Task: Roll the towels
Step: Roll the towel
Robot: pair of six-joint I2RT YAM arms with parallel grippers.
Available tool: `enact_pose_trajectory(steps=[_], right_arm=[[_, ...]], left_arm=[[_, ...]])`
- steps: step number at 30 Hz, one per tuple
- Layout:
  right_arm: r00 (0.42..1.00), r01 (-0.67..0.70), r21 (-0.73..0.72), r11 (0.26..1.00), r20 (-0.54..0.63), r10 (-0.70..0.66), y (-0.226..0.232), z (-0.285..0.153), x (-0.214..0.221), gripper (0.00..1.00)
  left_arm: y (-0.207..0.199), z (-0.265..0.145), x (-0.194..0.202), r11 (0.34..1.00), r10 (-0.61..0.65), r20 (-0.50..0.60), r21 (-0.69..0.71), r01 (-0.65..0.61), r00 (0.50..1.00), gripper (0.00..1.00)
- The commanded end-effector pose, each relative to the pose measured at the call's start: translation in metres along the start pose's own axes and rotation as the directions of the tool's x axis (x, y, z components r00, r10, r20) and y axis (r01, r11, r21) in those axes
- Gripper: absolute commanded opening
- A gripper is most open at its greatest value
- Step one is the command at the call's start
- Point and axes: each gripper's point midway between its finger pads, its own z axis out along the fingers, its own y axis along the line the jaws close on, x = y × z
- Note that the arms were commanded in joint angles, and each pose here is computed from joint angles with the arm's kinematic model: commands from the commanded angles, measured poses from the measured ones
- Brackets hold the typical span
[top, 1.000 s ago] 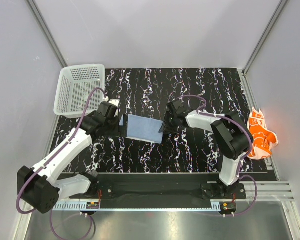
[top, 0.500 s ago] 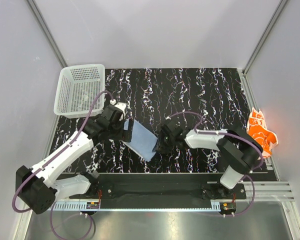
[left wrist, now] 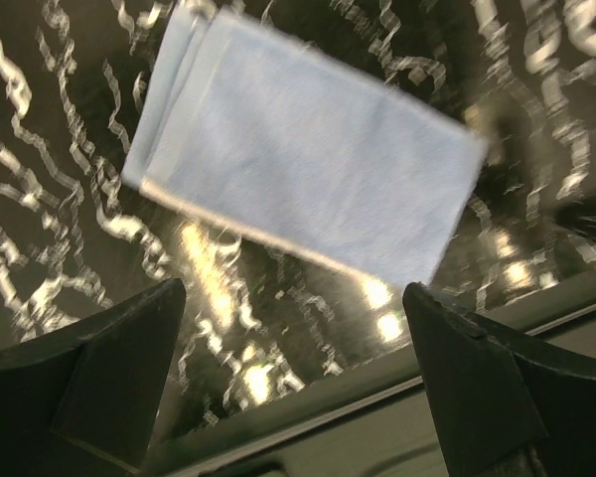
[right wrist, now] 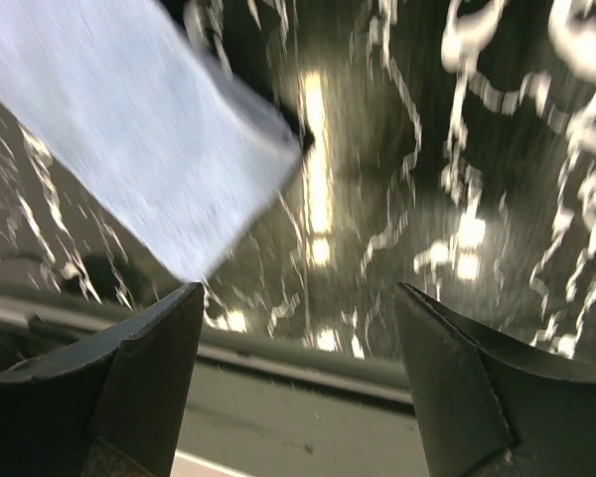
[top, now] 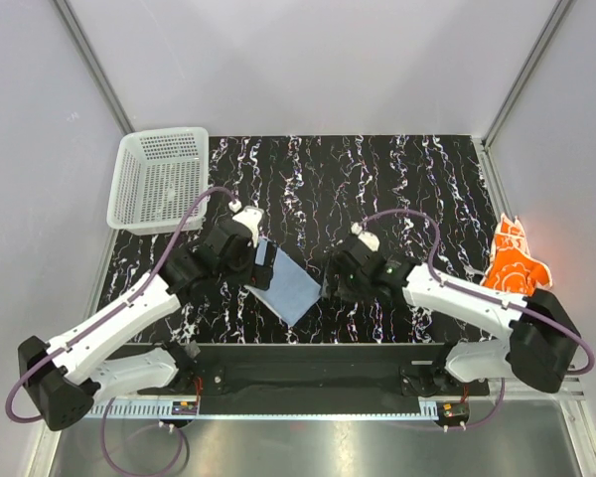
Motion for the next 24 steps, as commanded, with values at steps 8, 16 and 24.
enact_pose_trajectory(steps=[8, 16, 24], right_arm=[[0.997, -0.053, -0.124, 0.991, -0.056, 0.046, 0.011, 0.051, -0.043, 0.69], [0.994, -0.074, -0.178, 0.981, -0.086, 0.06, 0.012, 0.064, -0.029, 0.68], [0.984, -0.125, -0.191, 0.974, -0.149, 0.097, 0.003, 0.082, -0.005, 0.67]], left_arm=[[-0.067, 0.032, -0.028, 0.996, 0.02, 0.058, 0.085, -0.025, 0.998, 0.88], [-0.072, 0.038, 0.037, 0.988, 0.151, 0.008, -0.04, -0.151, 0.988, 0.64], [-0.101, 0.058, 0.077, 0.974, 0.225, -0.039, 0.02, -0.225, 0.973, 0.54]])
